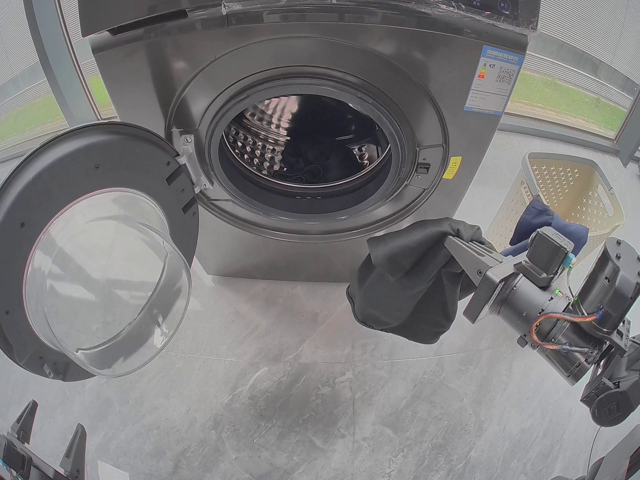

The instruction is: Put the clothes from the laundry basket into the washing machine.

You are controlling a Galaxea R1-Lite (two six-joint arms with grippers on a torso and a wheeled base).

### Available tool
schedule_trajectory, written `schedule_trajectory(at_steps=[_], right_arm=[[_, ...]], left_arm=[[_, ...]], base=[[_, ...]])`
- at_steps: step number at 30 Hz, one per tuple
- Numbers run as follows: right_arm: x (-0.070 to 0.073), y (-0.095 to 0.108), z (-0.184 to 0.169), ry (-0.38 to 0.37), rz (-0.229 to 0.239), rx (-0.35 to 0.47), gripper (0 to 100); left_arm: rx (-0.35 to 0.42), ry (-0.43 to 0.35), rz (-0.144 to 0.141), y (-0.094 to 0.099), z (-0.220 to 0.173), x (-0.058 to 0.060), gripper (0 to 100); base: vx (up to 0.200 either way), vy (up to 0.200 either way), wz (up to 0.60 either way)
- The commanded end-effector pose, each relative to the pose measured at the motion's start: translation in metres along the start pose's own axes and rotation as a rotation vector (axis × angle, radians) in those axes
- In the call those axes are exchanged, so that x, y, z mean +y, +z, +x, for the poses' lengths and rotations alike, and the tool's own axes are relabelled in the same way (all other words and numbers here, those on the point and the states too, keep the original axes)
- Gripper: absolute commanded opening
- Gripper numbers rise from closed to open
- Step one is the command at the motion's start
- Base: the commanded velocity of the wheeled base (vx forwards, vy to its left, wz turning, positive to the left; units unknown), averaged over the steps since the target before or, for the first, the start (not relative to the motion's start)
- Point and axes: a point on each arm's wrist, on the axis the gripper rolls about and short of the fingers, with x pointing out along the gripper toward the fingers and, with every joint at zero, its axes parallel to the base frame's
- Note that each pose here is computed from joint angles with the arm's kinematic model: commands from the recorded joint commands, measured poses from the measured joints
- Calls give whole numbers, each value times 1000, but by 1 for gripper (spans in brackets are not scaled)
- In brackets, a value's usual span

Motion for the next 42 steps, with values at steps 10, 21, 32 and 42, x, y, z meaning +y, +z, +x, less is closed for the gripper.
schedule_trajectory(at_steps=[10,21,32,42], right_arm=[[0,0,0,-1,2,0,0],[-1,0,0,-4,2,1,0],[-1,-1,0,-5,2,2,0],[-1,0,0,-4,2,1,0]], left_arm=[[0,0,0,-5,0,0,100],[-2,0,0,-4,0,0,100],[-2,0,0,-4,0,0,100],[0,0,0,-5,0,0,100]], base=[[0,0,0],[0,0,0],[0,164,0],[0,60,0]])
